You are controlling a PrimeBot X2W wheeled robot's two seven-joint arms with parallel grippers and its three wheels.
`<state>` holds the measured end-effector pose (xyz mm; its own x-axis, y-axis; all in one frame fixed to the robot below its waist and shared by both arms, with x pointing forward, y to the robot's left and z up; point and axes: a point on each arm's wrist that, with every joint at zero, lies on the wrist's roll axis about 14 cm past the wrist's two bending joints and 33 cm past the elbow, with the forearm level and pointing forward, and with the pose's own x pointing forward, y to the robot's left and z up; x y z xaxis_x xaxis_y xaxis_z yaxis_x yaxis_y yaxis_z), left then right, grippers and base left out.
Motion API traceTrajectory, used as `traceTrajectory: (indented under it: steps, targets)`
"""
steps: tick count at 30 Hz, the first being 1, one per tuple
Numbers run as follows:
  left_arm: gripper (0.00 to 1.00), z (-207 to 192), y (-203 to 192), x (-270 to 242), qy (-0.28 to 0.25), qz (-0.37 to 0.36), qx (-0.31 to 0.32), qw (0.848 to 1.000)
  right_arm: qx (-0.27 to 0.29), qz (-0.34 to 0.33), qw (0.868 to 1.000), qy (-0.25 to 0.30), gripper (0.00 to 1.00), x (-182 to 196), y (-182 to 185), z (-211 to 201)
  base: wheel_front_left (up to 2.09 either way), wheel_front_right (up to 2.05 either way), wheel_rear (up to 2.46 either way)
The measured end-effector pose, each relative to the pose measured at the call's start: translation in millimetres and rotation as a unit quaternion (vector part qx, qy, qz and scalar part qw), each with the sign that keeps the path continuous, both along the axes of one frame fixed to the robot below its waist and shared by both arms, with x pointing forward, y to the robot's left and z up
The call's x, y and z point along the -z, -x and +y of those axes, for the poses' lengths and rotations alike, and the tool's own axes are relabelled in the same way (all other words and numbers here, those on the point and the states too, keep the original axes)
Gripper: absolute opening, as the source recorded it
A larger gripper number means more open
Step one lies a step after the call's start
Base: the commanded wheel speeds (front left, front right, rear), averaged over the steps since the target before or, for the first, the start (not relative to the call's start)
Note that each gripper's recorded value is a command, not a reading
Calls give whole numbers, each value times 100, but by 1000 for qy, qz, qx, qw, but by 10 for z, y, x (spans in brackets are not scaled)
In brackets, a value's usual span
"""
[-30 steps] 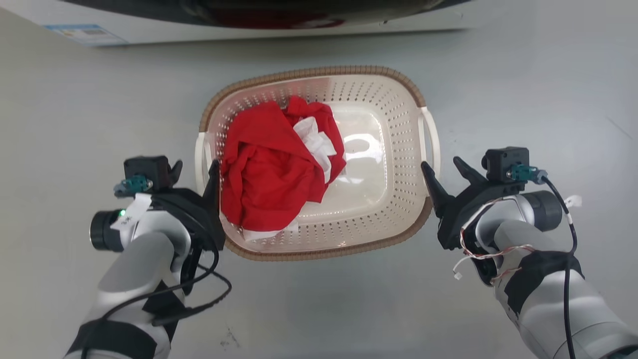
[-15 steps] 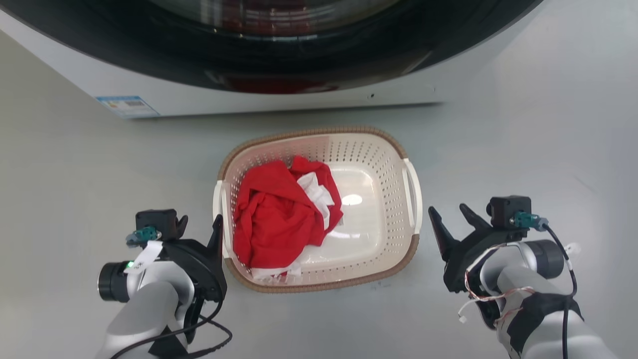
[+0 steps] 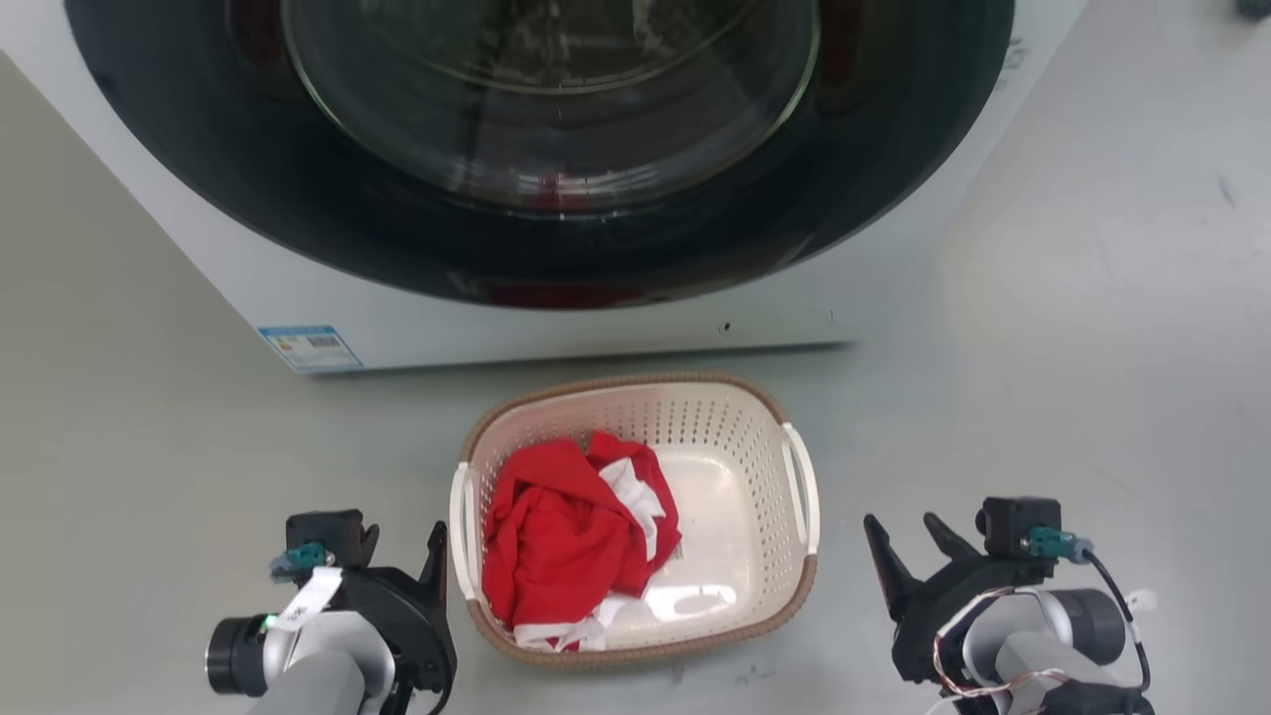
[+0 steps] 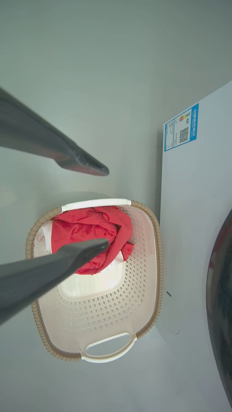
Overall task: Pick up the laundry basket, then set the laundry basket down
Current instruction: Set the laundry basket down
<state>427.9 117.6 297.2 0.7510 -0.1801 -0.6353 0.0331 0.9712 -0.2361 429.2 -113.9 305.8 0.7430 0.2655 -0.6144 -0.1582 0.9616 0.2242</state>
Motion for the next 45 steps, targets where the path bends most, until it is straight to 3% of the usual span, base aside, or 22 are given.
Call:
traceTrajectory:
  steps: [20, 45]
  targets:
    - [100, 138, 167, -855, -24, -138, -23, 990, 35, -117, 992, -5, 100, -772, 233, -71, 0, 0, 0]
    - [100, 199, 670, -1414, -21, -259, -34, 965, 45, -246, 968, 20, 100, -1350, 597, -194, 0, 0, 0]
